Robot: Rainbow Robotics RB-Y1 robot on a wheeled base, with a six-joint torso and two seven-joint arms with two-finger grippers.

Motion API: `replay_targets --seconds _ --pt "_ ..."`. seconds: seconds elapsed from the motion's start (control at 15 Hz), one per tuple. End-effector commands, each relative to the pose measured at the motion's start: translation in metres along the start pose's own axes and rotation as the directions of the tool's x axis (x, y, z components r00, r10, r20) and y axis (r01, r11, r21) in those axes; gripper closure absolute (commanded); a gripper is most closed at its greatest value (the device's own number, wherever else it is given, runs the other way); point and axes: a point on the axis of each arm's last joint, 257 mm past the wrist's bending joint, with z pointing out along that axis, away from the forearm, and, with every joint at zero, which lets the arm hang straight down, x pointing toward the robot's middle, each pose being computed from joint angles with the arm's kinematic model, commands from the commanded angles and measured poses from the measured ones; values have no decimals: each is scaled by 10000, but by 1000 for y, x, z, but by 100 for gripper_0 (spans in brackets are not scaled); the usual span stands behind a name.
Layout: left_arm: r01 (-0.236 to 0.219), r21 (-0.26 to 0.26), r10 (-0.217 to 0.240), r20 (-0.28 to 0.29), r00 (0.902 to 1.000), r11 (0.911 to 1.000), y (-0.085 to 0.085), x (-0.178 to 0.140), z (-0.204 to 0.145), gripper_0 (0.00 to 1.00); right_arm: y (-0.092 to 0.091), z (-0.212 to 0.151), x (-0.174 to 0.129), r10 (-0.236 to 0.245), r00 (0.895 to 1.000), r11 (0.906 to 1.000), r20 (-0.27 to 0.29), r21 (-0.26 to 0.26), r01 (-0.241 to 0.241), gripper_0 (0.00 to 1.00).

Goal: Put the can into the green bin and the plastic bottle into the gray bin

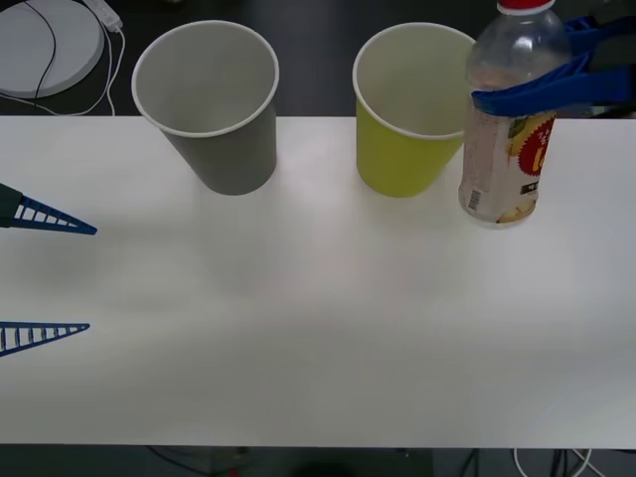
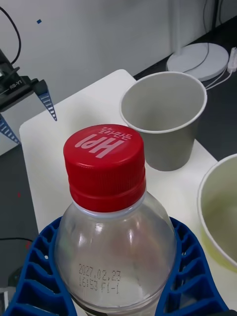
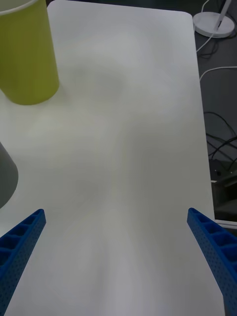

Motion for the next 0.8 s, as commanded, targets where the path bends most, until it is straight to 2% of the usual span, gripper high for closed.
replay_targets --seconds 0.07,0.53,0.8 --pt "0 0 0 -1 10000 10000 0 0 0 0 1 9 -17 -120 9994 9993 -314 -347 109 100" --pt "0 0 0 -1 10000 10000 0 0 0 0 -12 70 -61 -490 9955 9939 -813 -1030 405 100" --pt "0 0 0 -1 10000 10000 0 0 0 0 -25 106 -86 -384 9940 9936 -1027 -1095 270 100"
